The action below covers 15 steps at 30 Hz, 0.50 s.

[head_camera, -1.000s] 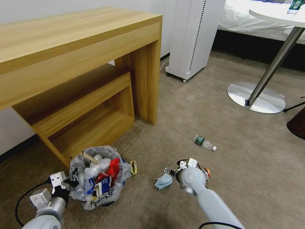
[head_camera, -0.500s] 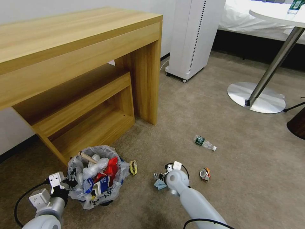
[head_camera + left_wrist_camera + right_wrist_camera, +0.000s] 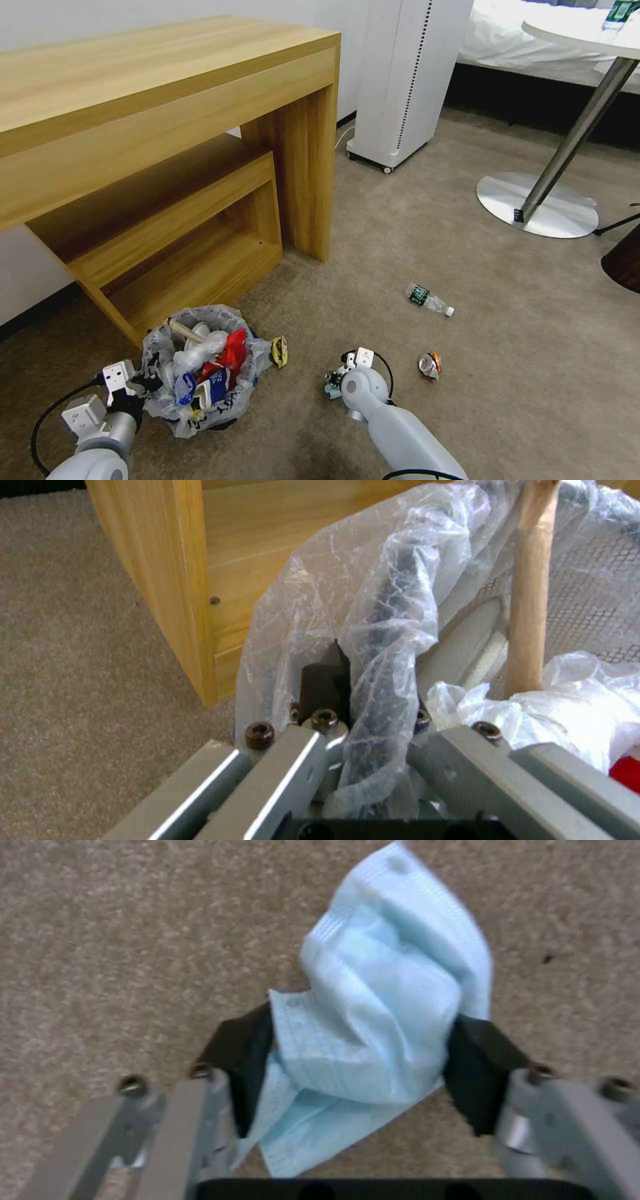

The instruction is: Pick up the trash bin and place the garbage on the floor into it.

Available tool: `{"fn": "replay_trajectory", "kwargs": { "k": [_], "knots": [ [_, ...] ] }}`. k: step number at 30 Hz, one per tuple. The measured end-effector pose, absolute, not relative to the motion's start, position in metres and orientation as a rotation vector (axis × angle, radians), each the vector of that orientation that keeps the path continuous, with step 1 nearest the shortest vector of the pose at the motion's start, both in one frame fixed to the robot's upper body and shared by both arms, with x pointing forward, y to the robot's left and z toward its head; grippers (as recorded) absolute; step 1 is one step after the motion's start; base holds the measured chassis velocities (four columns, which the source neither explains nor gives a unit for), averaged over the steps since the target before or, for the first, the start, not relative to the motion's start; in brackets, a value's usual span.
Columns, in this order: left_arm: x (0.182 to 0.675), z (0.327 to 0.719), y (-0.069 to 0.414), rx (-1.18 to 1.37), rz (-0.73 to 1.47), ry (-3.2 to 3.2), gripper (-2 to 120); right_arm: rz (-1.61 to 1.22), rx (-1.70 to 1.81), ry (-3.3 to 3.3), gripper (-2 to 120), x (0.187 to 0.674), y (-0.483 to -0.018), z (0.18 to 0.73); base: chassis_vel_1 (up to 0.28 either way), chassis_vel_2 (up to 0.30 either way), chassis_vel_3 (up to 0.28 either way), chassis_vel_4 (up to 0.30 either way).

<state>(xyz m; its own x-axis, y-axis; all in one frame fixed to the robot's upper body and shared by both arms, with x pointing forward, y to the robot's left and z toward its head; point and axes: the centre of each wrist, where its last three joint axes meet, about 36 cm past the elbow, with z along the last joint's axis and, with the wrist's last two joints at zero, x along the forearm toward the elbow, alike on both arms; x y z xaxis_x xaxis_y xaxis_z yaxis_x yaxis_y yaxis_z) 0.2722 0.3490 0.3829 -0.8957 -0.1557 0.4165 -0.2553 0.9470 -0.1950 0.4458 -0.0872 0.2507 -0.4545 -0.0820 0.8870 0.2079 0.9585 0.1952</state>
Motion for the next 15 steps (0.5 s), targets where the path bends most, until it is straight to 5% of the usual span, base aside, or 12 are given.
{"fn": "replay_trajectory", "kwargs": {
  "k": [15],
  "knots": [
    [0.270, 0.382, 0.343, 0.297, 0.347, -2.699, 1, -0.292, -0.082, -2.062, 0, 0.432, -0.099, 0.243, 0.000, 0.000, 0.000, 0.000]
  ]
}}
